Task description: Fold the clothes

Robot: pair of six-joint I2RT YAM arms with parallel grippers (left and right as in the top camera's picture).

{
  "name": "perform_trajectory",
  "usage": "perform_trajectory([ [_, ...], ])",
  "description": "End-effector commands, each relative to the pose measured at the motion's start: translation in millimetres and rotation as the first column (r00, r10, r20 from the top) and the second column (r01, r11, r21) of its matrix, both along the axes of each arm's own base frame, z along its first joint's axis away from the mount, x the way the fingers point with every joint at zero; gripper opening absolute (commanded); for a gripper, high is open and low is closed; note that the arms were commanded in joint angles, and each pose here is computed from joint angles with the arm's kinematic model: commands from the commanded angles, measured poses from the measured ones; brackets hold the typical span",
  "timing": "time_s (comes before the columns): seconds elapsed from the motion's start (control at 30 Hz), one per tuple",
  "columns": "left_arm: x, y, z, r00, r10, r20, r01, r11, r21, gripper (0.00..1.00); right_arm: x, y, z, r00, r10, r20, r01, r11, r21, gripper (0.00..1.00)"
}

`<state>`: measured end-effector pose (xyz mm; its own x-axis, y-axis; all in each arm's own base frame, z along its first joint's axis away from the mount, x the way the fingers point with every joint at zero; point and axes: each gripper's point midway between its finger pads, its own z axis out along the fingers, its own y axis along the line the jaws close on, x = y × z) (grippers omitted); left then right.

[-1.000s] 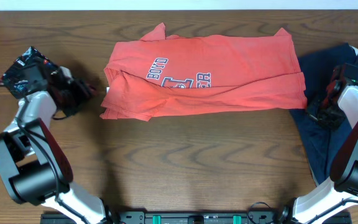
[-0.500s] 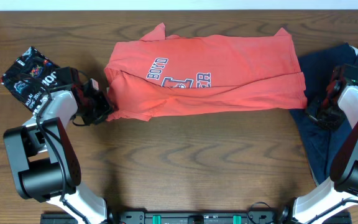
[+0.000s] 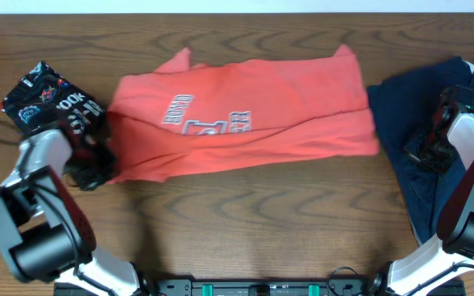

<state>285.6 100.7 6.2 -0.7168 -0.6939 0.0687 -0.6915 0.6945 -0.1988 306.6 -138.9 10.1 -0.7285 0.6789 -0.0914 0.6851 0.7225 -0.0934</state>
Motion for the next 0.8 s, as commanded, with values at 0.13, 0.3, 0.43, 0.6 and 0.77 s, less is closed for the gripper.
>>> perform_trajectory([
  [0.13, 12.9, -0.9, 44.9, 0.993, 0.01, 0.121, -0.015, 0.999, 0.04, 0.53, 0.8, 6.6, 3.4, 0.999, 0.02, 0.026, -0.021, 0.998, 0.056, 0.17],
  [0.3, 6.1, -40.5, 59.1, 0.988, -0.115, 0.1, 0.112, 0.993, 0.034, 0.64, -2.1, 7.6, 3.2, 1.0, 0.02, 0.014, -0.021, 0.998, 0.06, 0.18],
  [0.43, 0.4, -75.7, 58.3, 0.968, -0.242, 0.067, 0.241, 0.97, 0.025, 0.63, -2.5, 7.8, 3.2, 1.0, 0.02, 0.013, -0.021, 0.998, 0.061, 0.18],
  [0.6, -15.2, -86.1, 41.5, 0.935, -0.352, -0.039, 0.354, 0.927, 0.124, 0.62, -3.5, 8.1, 3.2, 1.0, 0.02, 0.009, -0.021, 0.998, 0.062, 0.18],
  [0.77, -27.6, -103.7, 24.6, 0.914, -0.397, -0.082, 0.404, 0.909, 0.104, 0.61, -3.6, 8.1, 3.2, 1.0, 0.019, 0.008, -0.02, 0.998, 0.062, 0.18],
])
